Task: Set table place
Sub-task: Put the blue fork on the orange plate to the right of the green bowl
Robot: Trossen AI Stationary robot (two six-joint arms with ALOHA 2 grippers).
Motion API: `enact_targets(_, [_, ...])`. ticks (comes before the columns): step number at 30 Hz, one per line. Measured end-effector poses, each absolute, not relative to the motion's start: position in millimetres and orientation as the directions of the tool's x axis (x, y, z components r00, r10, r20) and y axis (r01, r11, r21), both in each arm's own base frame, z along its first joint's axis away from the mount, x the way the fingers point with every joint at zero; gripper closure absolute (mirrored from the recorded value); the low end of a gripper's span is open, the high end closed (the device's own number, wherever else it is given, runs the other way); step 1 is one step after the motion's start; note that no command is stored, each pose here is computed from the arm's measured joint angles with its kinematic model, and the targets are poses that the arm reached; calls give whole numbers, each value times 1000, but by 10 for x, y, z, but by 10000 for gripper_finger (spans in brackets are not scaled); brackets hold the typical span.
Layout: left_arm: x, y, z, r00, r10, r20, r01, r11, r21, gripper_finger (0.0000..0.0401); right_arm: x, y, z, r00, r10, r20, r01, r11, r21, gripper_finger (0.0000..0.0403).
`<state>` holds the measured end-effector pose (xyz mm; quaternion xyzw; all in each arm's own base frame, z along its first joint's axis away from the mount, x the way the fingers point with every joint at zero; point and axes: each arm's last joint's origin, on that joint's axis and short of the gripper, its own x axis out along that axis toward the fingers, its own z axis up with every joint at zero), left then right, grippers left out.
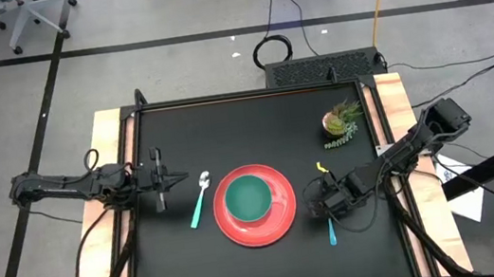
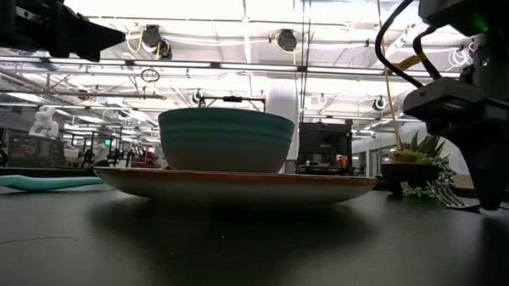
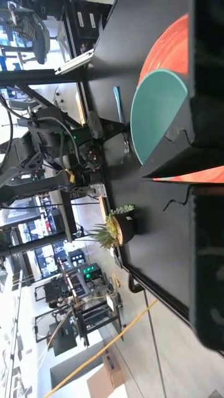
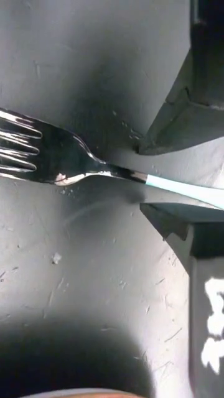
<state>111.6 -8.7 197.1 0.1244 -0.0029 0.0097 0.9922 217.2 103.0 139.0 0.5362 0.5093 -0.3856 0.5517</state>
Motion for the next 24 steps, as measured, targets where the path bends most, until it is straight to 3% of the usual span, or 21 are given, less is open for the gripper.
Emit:
enact_targets(20, [1116, -88, 1962, 1000, 18, -1, -17, 969, 247, 375, 2162, 1026, 1382, 174, 119, -977, 961, 197, 195, 393])
enact_targets(24, [1116, -87, 1958, 1000, 18, -5, -16, 969, 247, 375, 2162, 1026, 1417, 199, 131, -971, 952, 211, 224, 396])
